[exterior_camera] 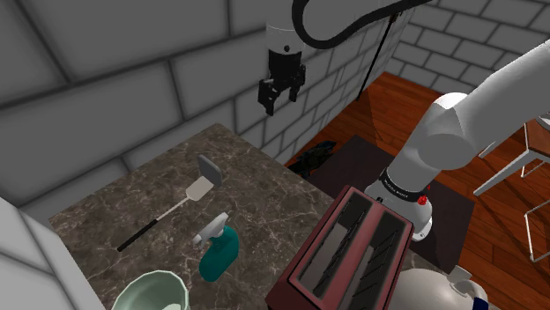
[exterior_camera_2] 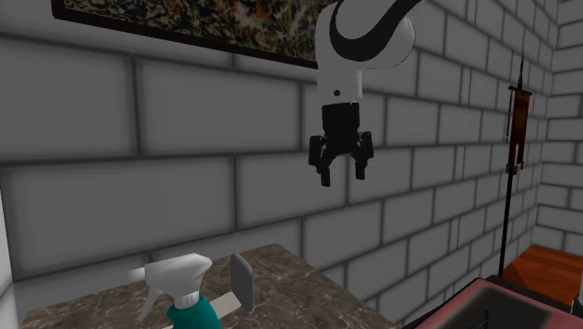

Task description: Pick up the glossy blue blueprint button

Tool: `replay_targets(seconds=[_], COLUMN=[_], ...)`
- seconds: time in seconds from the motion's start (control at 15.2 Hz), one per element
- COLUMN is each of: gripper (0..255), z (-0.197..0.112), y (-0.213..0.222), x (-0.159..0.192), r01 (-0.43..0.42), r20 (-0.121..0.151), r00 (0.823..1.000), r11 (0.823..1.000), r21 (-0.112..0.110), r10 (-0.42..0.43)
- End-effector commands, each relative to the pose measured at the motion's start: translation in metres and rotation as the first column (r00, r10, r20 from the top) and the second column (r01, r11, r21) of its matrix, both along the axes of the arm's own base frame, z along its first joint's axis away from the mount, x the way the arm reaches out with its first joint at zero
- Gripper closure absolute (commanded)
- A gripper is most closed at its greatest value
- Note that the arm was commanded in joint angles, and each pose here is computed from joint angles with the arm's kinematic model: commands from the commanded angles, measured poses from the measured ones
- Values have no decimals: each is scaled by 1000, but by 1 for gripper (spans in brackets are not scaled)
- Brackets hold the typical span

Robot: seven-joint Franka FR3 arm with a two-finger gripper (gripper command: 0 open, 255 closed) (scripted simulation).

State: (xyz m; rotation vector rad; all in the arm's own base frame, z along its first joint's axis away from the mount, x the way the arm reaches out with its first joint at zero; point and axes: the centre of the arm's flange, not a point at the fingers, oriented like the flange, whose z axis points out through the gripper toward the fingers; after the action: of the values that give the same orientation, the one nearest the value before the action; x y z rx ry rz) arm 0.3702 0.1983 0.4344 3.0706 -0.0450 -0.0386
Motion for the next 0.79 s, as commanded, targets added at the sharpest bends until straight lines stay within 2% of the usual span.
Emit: replay_targets(seconds=[0.0,0.73], gripper=[0,0], z=[-17,-105], y=[19,125], x=[7,39], r01=[-5,-31], r20=[0,-2], r00=[1000,1000], r11=[1000,999], r21=[6,33], r10=[5,31])
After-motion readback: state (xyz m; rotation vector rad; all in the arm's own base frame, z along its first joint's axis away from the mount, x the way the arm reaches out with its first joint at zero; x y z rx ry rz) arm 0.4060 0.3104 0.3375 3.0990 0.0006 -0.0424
